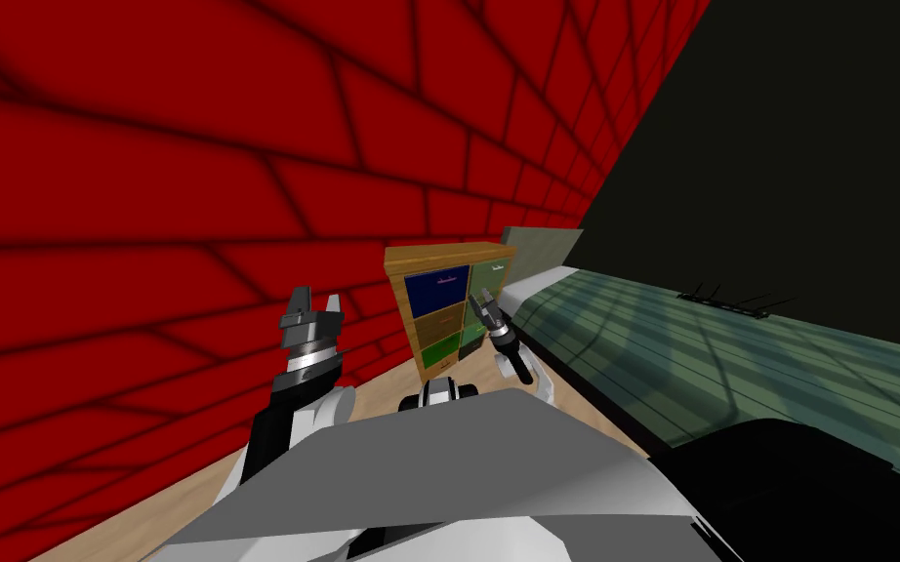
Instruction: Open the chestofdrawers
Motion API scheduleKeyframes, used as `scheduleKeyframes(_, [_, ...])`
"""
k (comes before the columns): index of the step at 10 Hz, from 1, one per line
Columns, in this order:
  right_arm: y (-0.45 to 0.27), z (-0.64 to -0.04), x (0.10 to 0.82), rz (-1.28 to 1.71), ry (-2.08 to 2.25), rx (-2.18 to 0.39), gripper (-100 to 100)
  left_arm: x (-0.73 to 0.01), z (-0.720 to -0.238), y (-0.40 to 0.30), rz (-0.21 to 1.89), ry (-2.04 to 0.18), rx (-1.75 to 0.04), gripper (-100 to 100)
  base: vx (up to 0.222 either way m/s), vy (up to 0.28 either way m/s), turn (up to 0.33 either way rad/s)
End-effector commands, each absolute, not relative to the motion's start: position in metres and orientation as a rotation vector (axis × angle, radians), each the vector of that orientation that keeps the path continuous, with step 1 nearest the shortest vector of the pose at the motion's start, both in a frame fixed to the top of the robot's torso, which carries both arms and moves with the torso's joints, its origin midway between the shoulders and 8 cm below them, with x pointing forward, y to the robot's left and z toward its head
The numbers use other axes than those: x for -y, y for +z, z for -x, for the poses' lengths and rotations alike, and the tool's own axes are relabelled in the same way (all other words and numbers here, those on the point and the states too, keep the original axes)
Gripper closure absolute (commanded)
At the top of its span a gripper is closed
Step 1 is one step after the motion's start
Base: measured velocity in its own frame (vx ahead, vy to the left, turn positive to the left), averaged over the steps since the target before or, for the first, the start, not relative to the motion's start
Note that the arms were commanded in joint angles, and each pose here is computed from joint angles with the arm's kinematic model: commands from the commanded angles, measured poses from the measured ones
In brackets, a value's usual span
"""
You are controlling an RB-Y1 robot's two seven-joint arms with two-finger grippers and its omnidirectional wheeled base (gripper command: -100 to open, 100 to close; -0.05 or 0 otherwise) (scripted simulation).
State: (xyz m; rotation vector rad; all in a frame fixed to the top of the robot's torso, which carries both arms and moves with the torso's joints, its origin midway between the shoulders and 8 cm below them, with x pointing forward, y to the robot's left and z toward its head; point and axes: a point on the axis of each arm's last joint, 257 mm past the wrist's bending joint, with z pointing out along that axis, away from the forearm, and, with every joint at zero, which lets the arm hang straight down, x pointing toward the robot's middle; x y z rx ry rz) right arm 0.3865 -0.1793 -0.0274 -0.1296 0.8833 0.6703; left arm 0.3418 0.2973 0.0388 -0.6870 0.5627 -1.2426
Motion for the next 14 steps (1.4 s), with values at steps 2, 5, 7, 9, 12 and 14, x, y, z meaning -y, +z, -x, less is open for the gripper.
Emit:
scheduleKeyframes(2, [-0.038, -0.390, 0.171, 0.208, 0.579, -0.889, -100, -0.297, -0.342, 0.039, 0.687, -1.243, -0.563, 0, -0.010, 0.035, -0.030])
scheduleKeyframes(5, [-0.049, -0.394, 0.163, 0.280, 0.501, -0.892, -100, -0.297, -0.342, 0.039, 0.687, -1.243, -0.563, 0, -0.010, 0.037, -0.042])
scheduleKeyframes(7, [-0.061, -0.398, 0.156, 0.341, 0.447, -0.898, -100, -0.297, -0.342, 0.039, 0.687, -1.243, -0.563, 0, -0.006, 0.045, -0.069])
scheduleKeyframes(9, [-0.073, -0.402, 0.150, 0.401, 0.395, -0.903, -100, -0.297, -0.342, 0.039, 0.687, -1.243, -0.563, 0, -0.010, 0.032, -0.043])
scheduleKeyframes(12, [-0.085, -0.405, 0.144, 0.474, 0.316, -0.898, -100, -0.297, -0.342, 0.039, 0.687, -1.243, -0.563, 0, -0.007, 0.036, -0.048])
scheduleKeyframes(14, [-0.085, -0.405, 0.144, 0.498, 0.265, -0.883, -100, -0.297, -0.342, 0.039, 0.687, -1.243, -0.563, 0, -0.003, 0.034, -0.024])
